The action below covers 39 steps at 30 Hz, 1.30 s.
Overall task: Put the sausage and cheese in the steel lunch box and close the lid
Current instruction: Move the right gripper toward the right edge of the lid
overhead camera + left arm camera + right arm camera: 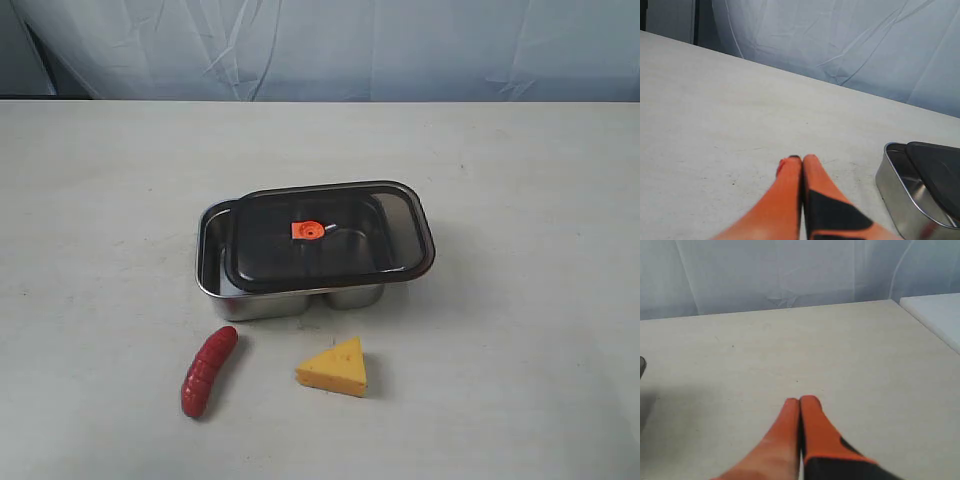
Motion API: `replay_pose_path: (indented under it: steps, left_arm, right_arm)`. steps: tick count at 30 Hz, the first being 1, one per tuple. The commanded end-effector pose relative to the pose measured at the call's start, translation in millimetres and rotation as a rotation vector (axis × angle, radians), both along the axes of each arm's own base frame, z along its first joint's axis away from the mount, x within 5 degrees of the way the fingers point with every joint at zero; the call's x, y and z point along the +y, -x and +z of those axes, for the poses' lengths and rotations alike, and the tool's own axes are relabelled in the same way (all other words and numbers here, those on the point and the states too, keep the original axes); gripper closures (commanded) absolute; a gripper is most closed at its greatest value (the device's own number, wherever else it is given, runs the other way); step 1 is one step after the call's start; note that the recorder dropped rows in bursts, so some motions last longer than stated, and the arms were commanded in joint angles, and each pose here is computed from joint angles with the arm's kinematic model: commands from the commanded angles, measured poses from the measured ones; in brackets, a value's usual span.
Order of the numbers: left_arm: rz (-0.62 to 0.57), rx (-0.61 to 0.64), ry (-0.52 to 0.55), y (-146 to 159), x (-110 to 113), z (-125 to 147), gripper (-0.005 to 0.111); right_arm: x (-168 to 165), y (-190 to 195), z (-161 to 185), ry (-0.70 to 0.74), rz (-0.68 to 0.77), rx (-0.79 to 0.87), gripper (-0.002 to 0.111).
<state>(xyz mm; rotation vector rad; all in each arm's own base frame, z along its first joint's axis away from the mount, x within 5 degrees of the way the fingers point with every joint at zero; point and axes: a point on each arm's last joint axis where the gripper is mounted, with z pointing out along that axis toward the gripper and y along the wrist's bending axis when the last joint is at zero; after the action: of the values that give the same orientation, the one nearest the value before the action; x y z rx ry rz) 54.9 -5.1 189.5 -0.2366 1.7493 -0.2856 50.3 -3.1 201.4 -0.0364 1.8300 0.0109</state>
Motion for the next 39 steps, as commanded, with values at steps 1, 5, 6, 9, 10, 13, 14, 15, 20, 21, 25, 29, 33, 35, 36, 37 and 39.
replay_pose_path:
  steps: [1, 5, 6, 9, 10, 13, 14, 15, 20, 21, 25, 29, 33, 35, 36, 37, 39]
  left_arm:
    - [-0.002, -0.008, -0.003, 0.1, 0.0, -0.3, 0.107]
    - [-0.002, -0.008, -0.003, 0.1, 0.0, -0.3, 0.107]
    - [-0.002, -0.008, -0.003, 0.1, 0.0, -0.3, 0.107]
    - [-0.01, -0.008, -0.003, 0.1, -0.5, -0.3, 0.107]
    - [-0.01, -0.008, -0.003, 0.1, -0.5, -0.3, 0.107]
    - [-0.01, -0.008, -0.003, 0.1, -0.5, -0.3, 0.107]
    - [-0.01, -0.008, -0.003, 0.1, -0.5, -0.3, 0.107]
    - [-0.01, -0.008, -0.003, 0.1, -0.5, -0.3, 0.107]
    - [-0.01, -0.008, -0.003, 0.1, -0.5, -0.3, 0.107]
    - [-0.01, -0.008, -0.003, 0.1, -0.5, -0.3, 0.107]
    - [-0.01, -0.008, -0.003, 0.1, -0.5, -0.3, 0.107]
    - [-0.009, -0.008, -0.003, 0.1, -0.4, -0.3, 0.107]
    - [-0.009, -0.008, -0.003, 0.1, -0.4, -0.3, 0.107]
    - [-0.009, -0.008, -0.003, 0.1, -0.4, -0.3, 0.107]
    - [-0.009, -0.008, -0.003, 0.1, -0.4, -0.3, 0.107]
    - [-0.009, -0.008, -0.003, 0.1, -0.4, -0.3, 0.107]
    - [-0.009, -0.008, -0.003, 0.1, -0.4, -0.3, 0.107]
  right_arm:
    - [-7.1, -0.4, 2.2, 0.276, -0.014, -0.036, 0.109]
    - [-9.2, -0.5, 3.4, 0.34, -0.024, -0.044, 0.109]
    - [-8.9, -0.5, 3.1, 0.329, -0.022, -0.042, 0.109]
    - [-9.0, -0.9, 5.5, 0.364, -0.02, -0.067, 0.109]
    - [-7.4, -1.8, 10.2, 0.397, -0.005, -0.122, 0.109]
    - [7.3, -1.6, 32.2, 0.281, 0.1, -0.388, 0.109]
    - [12.6, 0.4, 40.6, 0.219, 0.144, -0.487, 0.109]
    - [17.3, 3.6, 49.0, 0.144, 0.189, -0.582, 0.109]
    - [31.6, 26.7, 79.9, -0.003, 0.381, -0.984, 0.109]
    - [30.7, 31.8, 86.1, -0.015, 0.382, -1.061, 0.109]
    - [9.8, 36.4, 101.4, -0.628, 0.336, -1.091, 0.109]
    - [13.4, 21.5, 93.7, -1.0, 0.335, -0.702, 0.109]
    - [34.2, -14.0, 92.5, -0.722, 0.329, -0.318, 0.109]
    - [48.5, -57.3, 83.9, -0.531, 0.342, -0.006, 0.109]
    - [55.5, -74.2, 82.3, -0.489, 0.385, 0.09, 0.109]
    - [71.0, -111.1, 74.6, -0.508, 0.465, 0.287, 0.109]
    - [85.6, -145.2, 70.7, -0.548, 0.557, 0.429, 0.109]
